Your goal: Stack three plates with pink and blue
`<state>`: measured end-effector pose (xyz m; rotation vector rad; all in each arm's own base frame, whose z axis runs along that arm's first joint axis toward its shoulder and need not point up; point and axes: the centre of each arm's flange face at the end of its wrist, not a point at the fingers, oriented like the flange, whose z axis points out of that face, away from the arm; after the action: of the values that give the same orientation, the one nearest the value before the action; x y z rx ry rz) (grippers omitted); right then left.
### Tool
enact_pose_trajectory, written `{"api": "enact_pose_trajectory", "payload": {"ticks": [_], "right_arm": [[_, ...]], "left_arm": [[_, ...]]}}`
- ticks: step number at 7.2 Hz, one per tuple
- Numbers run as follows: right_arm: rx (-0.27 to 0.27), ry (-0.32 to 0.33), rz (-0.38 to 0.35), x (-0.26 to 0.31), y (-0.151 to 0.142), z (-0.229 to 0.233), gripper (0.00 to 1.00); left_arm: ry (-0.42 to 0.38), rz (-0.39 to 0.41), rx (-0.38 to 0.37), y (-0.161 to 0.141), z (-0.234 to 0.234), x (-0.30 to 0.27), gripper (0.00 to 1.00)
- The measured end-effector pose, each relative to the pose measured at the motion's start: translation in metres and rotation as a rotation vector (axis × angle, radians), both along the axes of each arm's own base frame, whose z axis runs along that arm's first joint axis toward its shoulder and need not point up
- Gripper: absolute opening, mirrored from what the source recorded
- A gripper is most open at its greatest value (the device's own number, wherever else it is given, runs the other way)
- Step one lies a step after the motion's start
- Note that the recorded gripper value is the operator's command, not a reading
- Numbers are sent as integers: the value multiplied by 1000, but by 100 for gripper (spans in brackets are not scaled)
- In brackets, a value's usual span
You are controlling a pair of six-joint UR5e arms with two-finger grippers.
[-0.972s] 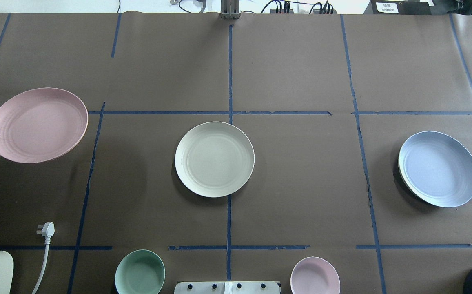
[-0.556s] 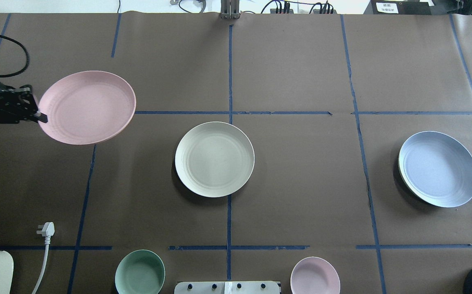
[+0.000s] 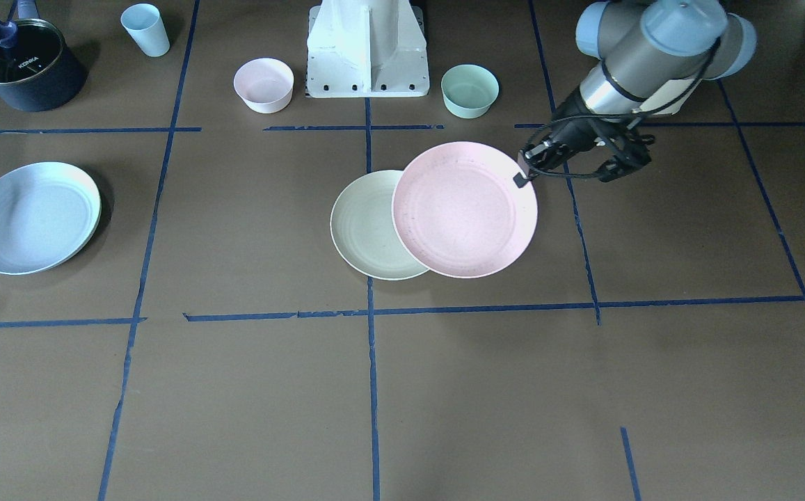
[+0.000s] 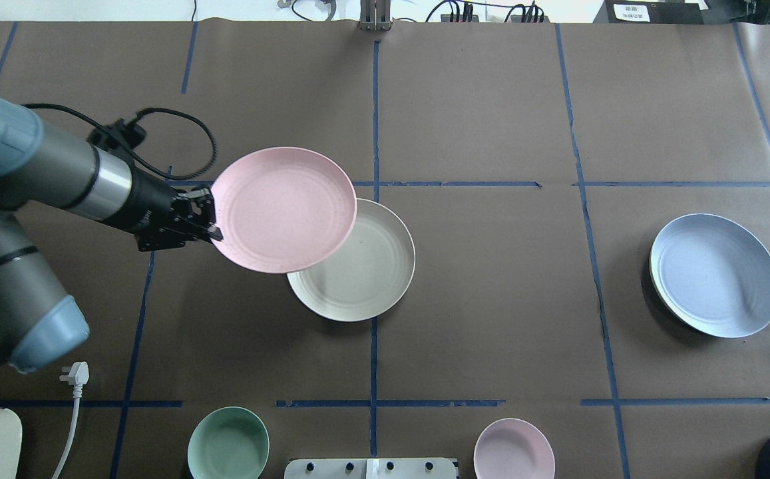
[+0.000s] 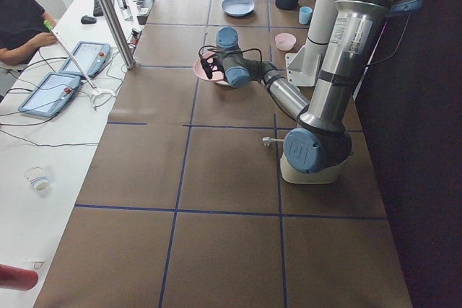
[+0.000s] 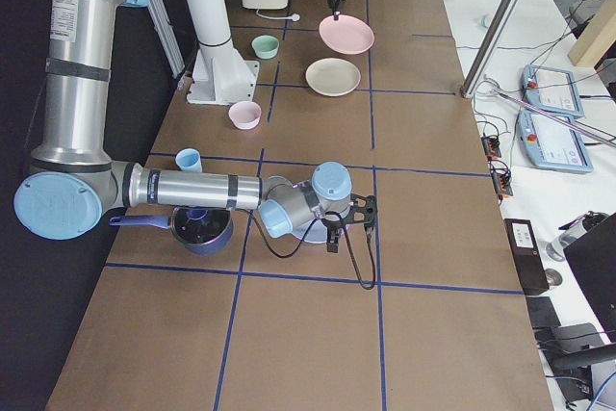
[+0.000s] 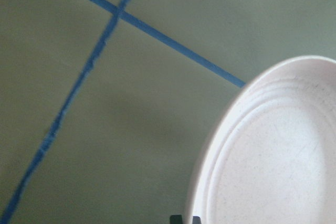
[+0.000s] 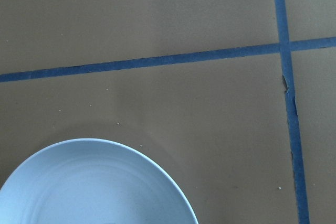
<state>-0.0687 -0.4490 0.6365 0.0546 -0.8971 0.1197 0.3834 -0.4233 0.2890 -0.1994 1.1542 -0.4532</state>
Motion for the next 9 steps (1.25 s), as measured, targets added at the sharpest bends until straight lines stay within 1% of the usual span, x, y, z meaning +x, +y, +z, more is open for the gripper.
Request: {"api": "enact_pose_trajectory", "payload": {"ticks": [1,2,3,4,5,7,9], "right_arm": [[0,0,-8,-4,1,0,100],[0,0,-14,-7,1,0,100],[0,0,-17,-9,1,0,100],[0,1,-18,-9,2,0,100],[0,1,-19,-9,2,0,100],[0,0,-20,-10,2,0,100],[2,7,-19,-11,2,0,100]], "left_arm": [[-1,1,3,21,-12,39,0],[-5,2,5,32,-19,68,0],[-10,2,6,34,-23,86,0],[-15,2,7,33,-23,95,27],[-18,1,9,31,-22,98,99],[-25,1,11,31,-18,97,100],[-13,-2,18,31,-24,91,100]]}}
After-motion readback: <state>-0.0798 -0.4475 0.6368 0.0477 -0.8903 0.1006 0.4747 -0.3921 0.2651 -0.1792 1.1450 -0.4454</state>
